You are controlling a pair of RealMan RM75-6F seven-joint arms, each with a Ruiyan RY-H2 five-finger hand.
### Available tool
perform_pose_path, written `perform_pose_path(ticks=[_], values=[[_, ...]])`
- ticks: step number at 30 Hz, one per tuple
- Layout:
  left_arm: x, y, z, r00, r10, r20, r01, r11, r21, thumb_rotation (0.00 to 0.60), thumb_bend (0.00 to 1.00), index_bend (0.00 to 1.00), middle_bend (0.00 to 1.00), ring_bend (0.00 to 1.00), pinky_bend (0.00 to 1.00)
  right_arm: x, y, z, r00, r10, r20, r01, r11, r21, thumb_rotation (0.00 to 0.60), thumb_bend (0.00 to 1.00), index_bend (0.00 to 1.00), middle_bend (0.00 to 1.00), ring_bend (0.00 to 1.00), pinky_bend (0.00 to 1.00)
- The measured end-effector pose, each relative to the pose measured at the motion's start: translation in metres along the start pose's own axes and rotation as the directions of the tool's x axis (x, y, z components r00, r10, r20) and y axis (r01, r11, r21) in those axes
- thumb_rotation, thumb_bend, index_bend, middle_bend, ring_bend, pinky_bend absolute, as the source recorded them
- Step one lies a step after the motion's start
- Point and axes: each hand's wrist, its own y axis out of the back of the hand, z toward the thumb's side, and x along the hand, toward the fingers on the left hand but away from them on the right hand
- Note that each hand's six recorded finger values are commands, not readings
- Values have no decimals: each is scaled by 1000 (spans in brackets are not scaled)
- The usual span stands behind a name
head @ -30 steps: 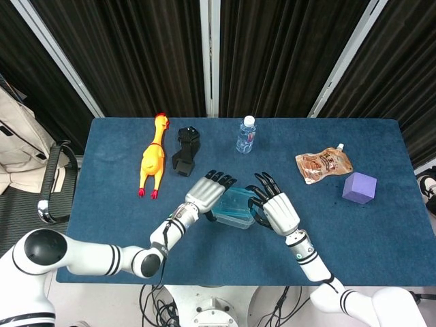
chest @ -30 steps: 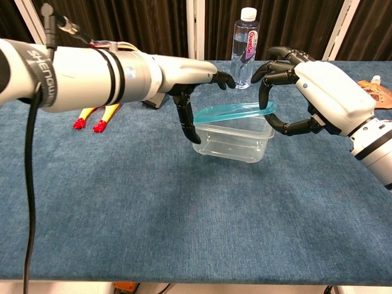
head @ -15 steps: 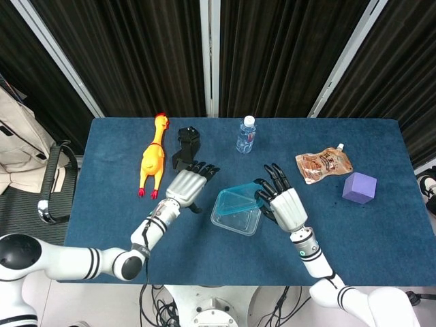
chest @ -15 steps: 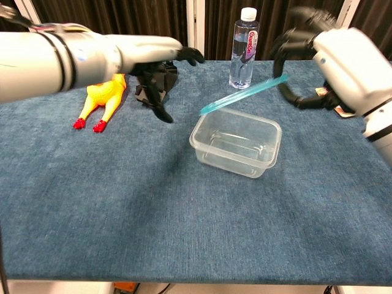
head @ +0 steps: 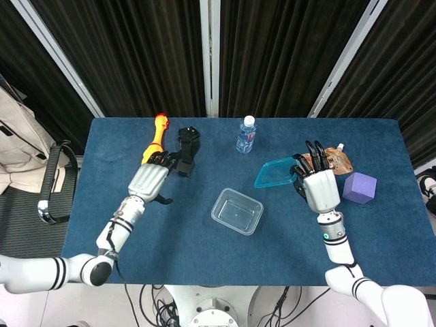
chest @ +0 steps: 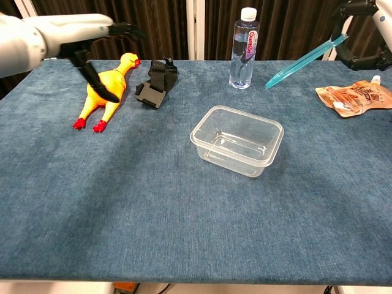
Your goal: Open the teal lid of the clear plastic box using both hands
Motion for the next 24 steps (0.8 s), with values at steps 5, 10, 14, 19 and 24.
perform_pose_path(ticks=[5, 10, 14, 19, 24], values=[[-11, -5, -16, 999, 6, -32, -6, 1000, 11, 600, 0, 53, 32, 0, 0, -4, -10, -17, 998, 38, 42, -39, 999, 27, 600, 546, 663, 269, 0, 0], [-21, -8, -32, 997, 15, -69, -13, 1000, 26, 600, 0, 53, 32, 0, 0, 2, -28, -27, 989, 113, 100, -113, 994, -6, 600, 272, 46, 41, 0, 0], [-30, -5, -48, 993, 42, -109, -38, 999, 36, 600, 0, 53, 32, 0, 0, 12, -31, -31, 982, 143, 124, -139, 990, -37, 600, 158, 0, 0, 0, 0], [-46, -1, -72, 985, 62, -162, -56, 997, 44, 600, 0, 53, 32, 0, 0, 29, -24, -37, 972, 184, 142, -166, 977, -130, 600, 98, 0, 0, 0, 0], [-67, 6, -98, 972, 96, -215, -81, 994, 77, 600, 0, 53, 32, 0, 0, 46, -2, -47, 962, 236, 139, -210, 961, -178, 600, 105, 0, 12, 0, 0]])
